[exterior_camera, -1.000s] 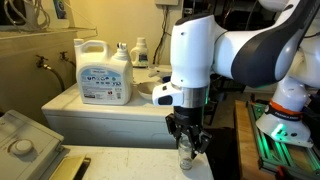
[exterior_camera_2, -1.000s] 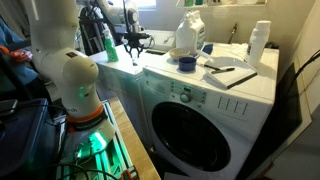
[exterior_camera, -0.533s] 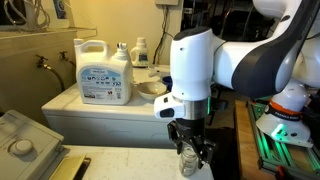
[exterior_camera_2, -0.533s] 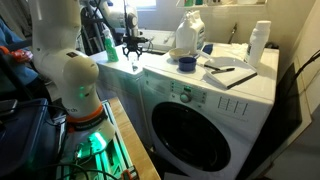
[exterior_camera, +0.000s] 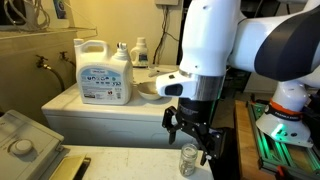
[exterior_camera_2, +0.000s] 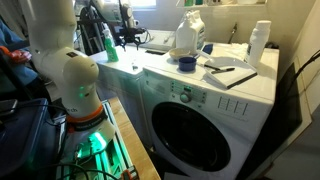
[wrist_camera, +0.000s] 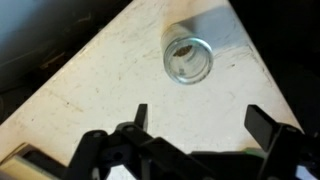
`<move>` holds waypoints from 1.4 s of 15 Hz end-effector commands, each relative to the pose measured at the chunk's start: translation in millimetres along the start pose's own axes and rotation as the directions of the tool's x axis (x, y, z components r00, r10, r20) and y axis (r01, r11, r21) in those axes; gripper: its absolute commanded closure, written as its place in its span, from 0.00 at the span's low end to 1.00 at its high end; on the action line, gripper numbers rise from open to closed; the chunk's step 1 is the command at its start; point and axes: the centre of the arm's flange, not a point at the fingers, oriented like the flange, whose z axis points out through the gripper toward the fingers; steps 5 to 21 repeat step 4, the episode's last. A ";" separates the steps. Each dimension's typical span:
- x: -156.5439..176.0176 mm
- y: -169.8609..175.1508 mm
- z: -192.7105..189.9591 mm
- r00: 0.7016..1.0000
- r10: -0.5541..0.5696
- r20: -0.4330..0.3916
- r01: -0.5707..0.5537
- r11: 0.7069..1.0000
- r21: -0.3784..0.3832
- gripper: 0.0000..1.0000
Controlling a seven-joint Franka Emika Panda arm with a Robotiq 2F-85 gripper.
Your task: Put the glass jar on the dryer
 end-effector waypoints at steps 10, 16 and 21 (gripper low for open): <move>2.4 -8.0 -54.9 0.990 -0.049 -0.135 0.033 0.992 -0.120 0.00; 2.4 -8.0 -54.9 0.990 -0.049 -0.135 0.033 0.992 -0.120 0.00; 2.4 -8.0 -54.9 0.990 -0.049 -0.135 0.033 0.992 -0.120 0.00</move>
